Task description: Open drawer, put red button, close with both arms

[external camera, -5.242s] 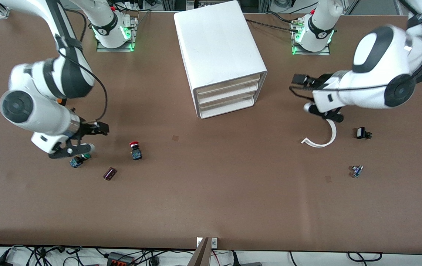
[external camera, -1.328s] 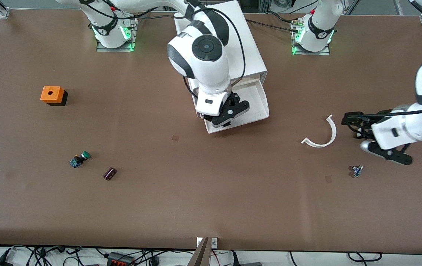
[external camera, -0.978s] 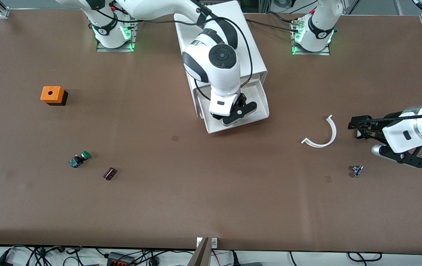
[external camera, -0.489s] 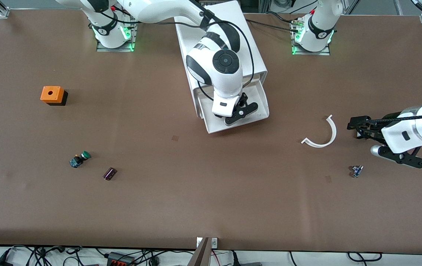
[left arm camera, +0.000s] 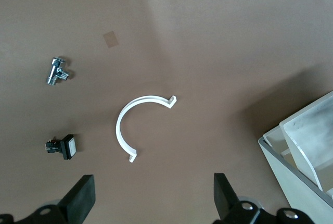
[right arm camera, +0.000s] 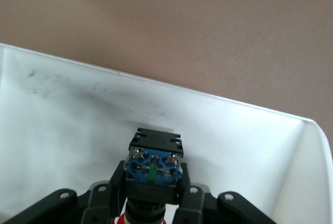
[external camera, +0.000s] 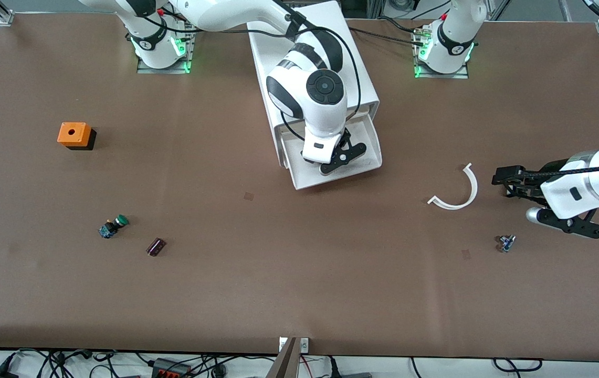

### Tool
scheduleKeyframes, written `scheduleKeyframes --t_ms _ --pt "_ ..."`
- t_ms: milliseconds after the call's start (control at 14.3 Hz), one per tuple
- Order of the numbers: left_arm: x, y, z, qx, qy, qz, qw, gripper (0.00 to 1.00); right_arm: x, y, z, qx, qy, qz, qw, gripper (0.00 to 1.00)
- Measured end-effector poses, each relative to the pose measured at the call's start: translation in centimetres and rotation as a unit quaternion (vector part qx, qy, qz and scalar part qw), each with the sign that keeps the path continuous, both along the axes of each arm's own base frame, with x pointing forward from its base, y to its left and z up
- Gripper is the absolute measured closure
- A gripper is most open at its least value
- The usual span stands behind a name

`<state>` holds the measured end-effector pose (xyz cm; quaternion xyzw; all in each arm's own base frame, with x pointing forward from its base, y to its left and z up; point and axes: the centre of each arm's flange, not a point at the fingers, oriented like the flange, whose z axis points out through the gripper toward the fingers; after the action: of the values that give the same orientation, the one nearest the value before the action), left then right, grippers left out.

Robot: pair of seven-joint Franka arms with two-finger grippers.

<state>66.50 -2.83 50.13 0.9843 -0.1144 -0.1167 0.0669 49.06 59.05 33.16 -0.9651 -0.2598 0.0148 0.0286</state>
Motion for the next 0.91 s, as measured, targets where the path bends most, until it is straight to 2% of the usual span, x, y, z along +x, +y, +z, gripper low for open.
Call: scheduleKeyframes --t_ms 140,349,419,559,629,769,909 --pt "0.0 -0.1 0.0 0.002 0.001 0.008 1.000 0.00 0.0 0.0 0.0 -0.001 0.001 0.000 1.000 0.58" --pt "0.0 -0.3 0.0 0.005 0.002 0.022 1.000 0.00 0.1 0.1 0.3 0.002 -0.001 -0.008 1.000 0.35" --pt "0.0 -0.4 0.0 0.006 0.003 0.023 1.000 0.00 0.3 0.1 0.8 0.005 -0.005 -0.013 1.000 0.23" --pt "0.0 -0.4 0.0 0.006 0.003 0.024 1.000 0.00 0.9 0.1 2.4 0.016 -0.016 -0.042 0.999 0.06" --pt "0.0 -0.6 0.0 0.006 0.003 0.025 1.000 0.00 1.5 0.0 3.7 0.025 -0.025 -0.058 0.998 0.00" --pt "0.0 -1.5 0.0 0.010 0.004 0.046 0.999 0.00 4.1 -1.9 6.8 0.038 -0.048 -0.091 0.994 0.00" --pt "0.5 -3.6 -0.1 0.003 -0.007 0.091 0.996 0.00 8.3 -6.7 9.2 0.034 -0.053 -0.132 0.989 0.00"
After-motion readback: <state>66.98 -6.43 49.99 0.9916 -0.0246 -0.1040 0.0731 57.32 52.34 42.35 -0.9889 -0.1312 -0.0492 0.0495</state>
